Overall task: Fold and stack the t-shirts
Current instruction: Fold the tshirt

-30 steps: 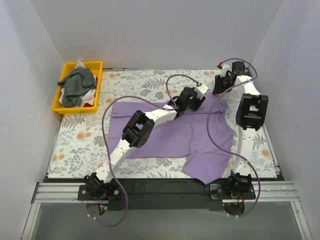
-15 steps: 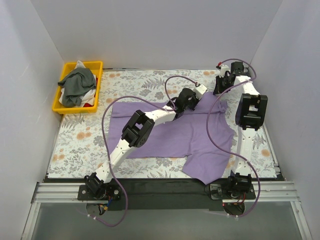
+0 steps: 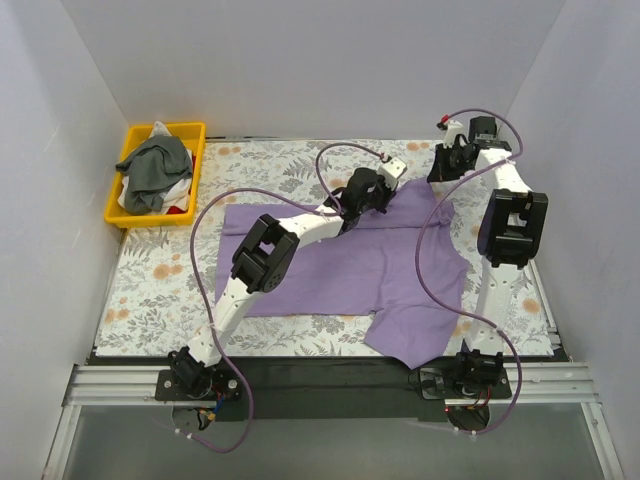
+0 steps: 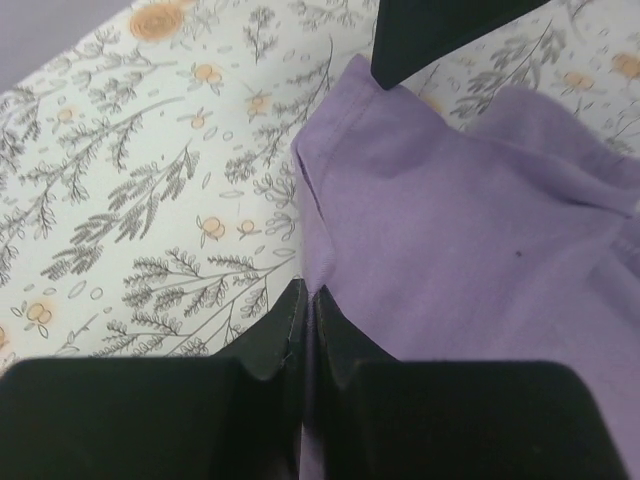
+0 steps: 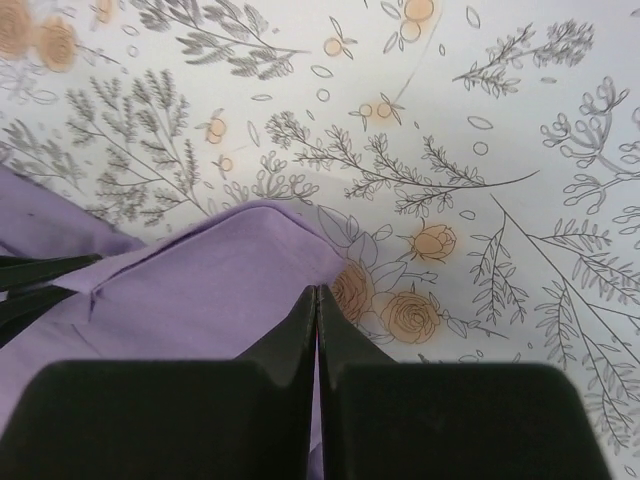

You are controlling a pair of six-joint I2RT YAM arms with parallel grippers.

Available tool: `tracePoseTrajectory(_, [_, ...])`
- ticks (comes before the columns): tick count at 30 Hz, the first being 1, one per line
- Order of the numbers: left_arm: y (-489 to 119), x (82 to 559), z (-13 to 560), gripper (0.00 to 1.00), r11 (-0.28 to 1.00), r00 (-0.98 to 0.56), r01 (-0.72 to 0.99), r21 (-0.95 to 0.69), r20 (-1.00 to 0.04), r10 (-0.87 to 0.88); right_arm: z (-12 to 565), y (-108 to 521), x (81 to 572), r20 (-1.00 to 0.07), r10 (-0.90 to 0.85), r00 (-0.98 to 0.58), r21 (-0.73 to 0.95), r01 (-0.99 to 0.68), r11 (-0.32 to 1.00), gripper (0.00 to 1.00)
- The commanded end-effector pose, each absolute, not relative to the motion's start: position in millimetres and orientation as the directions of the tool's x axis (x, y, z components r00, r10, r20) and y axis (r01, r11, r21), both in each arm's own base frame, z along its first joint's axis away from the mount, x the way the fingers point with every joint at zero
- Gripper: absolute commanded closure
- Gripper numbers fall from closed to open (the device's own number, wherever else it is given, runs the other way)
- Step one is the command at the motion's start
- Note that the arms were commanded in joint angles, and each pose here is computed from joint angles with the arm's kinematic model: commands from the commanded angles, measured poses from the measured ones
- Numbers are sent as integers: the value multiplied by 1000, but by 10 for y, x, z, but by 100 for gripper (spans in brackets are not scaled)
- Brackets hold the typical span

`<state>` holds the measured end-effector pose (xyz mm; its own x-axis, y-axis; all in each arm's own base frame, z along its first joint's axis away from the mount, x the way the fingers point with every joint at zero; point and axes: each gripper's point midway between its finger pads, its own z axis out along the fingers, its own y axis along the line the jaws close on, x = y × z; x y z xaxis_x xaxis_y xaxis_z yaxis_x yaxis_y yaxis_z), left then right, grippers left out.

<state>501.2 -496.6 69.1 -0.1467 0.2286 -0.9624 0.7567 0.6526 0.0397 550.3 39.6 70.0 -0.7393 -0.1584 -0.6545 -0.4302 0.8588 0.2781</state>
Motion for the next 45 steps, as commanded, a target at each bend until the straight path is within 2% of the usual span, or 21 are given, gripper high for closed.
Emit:
tracePoseTrajectory(1, [-5019, 4954, 1614, 100, 620, -64, 784, 16, -992, 107, 1256, 396, 5522, -744, -151, -650, 249, -481, 841, 99])
tracePoseTrajectory(8, [-4999, 4805, 1686, 100, 572, -63, 820, 18, -991, 122, 1365, 345, 5401, -746, -153, -648, 248, -484, 839, 99])
tracePoseTrajectory(14, [-4870, 4594, 1916, 100, 522, -38, 852, 42, -989, 141, 1466, 328, 5080, -735, -176, -655, 255, -507, 824, 99])
tracePoseTrajectory(20, [-4787, 4247, 2099, 100, 388, -48, 922, 15, -987, 153, 1503, 349, 4644, -721, -206, -662, 254, -529, 810, 99])
tracePoseTrajectory(27, [-4706, 3867, 1937, 100, 267, -96, 963, -42, -977, 192, 1567, 316, 4221, -716, -249, -652, 218, -549, 807, 99])
tracePoseTrajectory(33, [-4675, 3653, 1745, 91, 192, -141, 976, -100, -966, 216, 1595, 288, 3996, -704, -293, -647, 183, -563, 806, 99])
tracePoseTrajectory(36, [-4661, 3559, 1651, 91, 164, -161, 979, -125, -960, 230, 1563, 273, 3930, -689, -308, -656, 178, -566, 805, 99])
tracePoseTrajectory(45, [-4416, 3075, 1494, 91, 4, -92, 995, -95, -955, 283, 1486, 376, 3537, -651, -385, -655, 219, -647, 731, 99])
